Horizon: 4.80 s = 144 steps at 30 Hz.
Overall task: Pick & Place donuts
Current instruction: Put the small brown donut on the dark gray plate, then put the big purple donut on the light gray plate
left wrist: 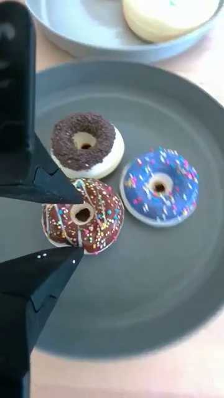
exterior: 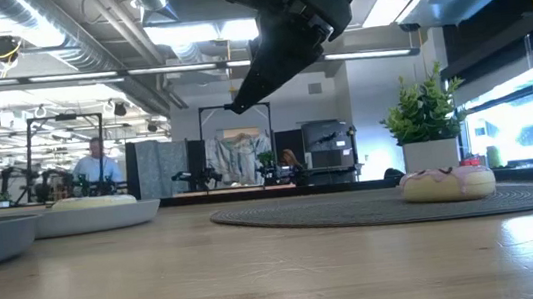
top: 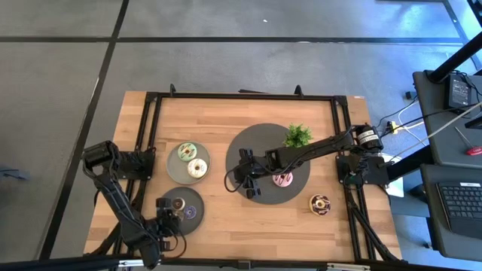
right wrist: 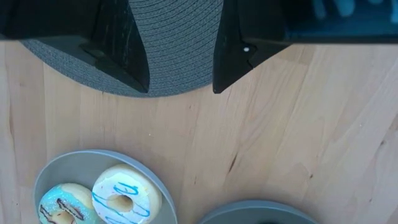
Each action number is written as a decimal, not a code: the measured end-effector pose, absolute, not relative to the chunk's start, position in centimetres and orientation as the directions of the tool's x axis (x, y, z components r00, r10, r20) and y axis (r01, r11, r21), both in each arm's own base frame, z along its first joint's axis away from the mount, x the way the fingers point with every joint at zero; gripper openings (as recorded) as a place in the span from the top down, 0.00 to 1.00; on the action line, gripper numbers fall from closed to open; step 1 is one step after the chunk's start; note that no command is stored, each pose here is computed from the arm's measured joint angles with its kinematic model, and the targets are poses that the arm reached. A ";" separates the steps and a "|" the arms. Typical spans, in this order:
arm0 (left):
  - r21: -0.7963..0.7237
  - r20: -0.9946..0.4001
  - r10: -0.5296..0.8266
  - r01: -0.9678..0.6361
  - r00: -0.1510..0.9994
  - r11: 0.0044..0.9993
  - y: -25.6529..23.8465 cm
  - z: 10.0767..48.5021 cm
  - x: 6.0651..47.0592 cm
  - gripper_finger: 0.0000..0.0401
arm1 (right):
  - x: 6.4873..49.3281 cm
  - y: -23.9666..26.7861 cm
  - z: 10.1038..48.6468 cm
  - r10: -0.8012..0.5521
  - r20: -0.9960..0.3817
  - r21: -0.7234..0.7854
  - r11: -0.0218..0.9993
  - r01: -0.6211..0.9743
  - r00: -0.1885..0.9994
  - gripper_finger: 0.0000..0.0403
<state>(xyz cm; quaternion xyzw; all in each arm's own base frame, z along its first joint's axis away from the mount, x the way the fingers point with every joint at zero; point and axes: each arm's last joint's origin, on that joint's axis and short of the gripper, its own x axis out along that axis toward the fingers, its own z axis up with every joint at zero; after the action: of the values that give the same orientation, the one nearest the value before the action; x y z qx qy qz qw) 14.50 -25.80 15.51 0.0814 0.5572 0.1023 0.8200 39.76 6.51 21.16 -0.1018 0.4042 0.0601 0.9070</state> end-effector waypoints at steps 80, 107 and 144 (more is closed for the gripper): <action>0.168 -0.665 0.235 -0.165 0.709 0.972 -15.6 22.4 26.9 0.57 | 27.0 6.9 15.0 -0.030 -0.975 -0.010 0.996 0.091 0.219 0.66; 0.011 -0.916 0.050 -0.100 0.397 0.995 -15.2 21.1 24.2 0.58 | 37.8 4.0 23.2 0.036 -0.826 -0.156 0.945 -0.289 0.562 0.95; 0.049 -0.858 0.143 -0.198 0.494 0.979 -18.2 21.9 20.9 0.58 | 46.0 5.4 16.3 0.129 -0.890 -0.074 0.906 -0.417 0.438 0.72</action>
<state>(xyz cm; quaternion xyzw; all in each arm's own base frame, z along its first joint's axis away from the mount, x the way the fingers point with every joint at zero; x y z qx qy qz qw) 20.94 -18.21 21.90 -0.0280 0.4931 0.0988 0.8639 45.98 5.38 16.31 -0.1429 0.5044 0.1632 0.8358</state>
